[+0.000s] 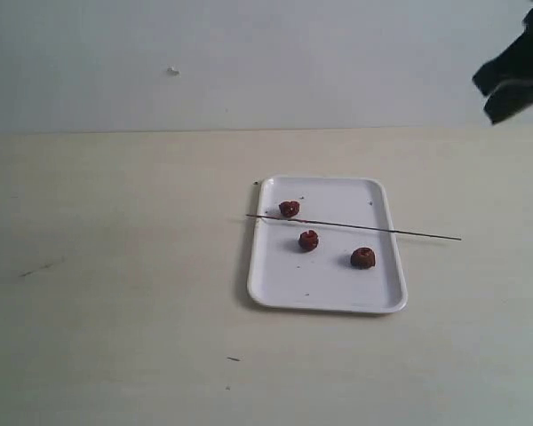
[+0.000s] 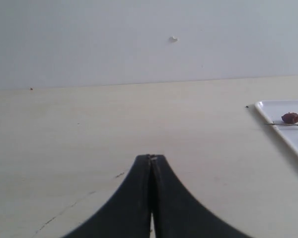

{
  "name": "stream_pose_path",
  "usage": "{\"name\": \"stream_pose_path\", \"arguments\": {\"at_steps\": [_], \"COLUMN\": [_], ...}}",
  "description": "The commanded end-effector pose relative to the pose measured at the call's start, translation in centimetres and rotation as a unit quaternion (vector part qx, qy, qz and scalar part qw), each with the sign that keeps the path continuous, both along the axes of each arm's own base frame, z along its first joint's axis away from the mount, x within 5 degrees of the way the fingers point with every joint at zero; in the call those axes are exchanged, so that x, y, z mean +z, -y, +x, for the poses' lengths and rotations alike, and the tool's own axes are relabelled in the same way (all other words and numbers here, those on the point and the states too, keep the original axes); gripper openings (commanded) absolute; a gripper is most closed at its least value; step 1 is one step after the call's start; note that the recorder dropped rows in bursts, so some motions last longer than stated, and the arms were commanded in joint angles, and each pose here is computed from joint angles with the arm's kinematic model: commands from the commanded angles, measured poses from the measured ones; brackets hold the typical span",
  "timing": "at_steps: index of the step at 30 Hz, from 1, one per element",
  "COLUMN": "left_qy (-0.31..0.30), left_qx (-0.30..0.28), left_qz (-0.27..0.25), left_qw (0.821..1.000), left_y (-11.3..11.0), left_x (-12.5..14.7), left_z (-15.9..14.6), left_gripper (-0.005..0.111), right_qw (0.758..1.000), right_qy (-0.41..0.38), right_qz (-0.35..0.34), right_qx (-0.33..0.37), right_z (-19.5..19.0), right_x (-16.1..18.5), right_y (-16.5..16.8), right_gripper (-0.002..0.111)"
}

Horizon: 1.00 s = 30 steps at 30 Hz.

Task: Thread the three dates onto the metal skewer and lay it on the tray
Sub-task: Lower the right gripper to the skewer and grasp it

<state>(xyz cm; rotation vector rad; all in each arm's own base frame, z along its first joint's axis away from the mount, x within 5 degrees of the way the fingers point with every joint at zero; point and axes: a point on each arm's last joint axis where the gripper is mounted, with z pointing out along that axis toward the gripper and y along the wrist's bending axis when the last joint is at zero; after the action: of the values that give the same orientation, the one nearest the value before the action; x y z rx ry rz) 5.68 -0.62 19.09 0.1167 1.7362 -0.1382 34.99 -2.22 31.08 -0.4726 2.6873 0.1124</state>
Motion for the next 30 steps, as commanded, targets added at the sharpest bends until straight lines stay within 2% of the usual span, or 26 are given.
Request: {"name": "stream_pose_path", "arguments": {"at_steps": [1, 5, 10, 13, 16, 22, 30], "left_qy": [0.005, 0.005, 0.005, 0.005, 0.005, 0.005, 0.005], "left_qx": [-0.001, -0.001, -0.001, -0.001, -0.001, -0.001, -0.001], "left_qz": [-0.001, -0.001, -0.001, -0.001, -0.001, -0.001, -0.001], "left_qw": [1.0, 1.0, 1.0, 1.0, 1.0, 1.0, 1.0], "left_y": [0.0, 0.0, 0.0, 0.0, 0.0, 0.0, 0.0], "left_x": [0.1, 0.1, 0.1, 0.1, 0.1, 0.1, 0.1], "left_z": [0.0, 0.0, 0.0, 0.0, 0.0, 0.0, 0.0], "left_gripper": [0.0, 0.0, 0.0, 0.0, 0.0, 0.0, 0.0], "right_qw": [0.988, 0.958, 0.926, 0.915, 0.916, 0.928, 0.926], "right_qy": [-0.071, -0.095, -0.103, -0.101, -0.088, -0.039, -0.057], "right_qz": [-0.033, -0.056, -0.102, -0.146, -0.152, -0.143, -0.137], "right_qx": [0.131, 0.263, 0.349, 0.363, 0.362, 0.341, 0.348], "right_z": [3.5, 4.7, 6.0, 6.8, 7.6, 8.7, 8.9], "right_x": [-3.4, -6.8, -10.4, -12.1, -13.4, -14.3, -16.1], "right_y": [-1.2, -4.1, -6.4, -6.7, -6.8, -7.3, -7.3], "right_gripper": [0.0, 0.002, 0.018, 0.029, 0.036, 0.033, 0.033]}}
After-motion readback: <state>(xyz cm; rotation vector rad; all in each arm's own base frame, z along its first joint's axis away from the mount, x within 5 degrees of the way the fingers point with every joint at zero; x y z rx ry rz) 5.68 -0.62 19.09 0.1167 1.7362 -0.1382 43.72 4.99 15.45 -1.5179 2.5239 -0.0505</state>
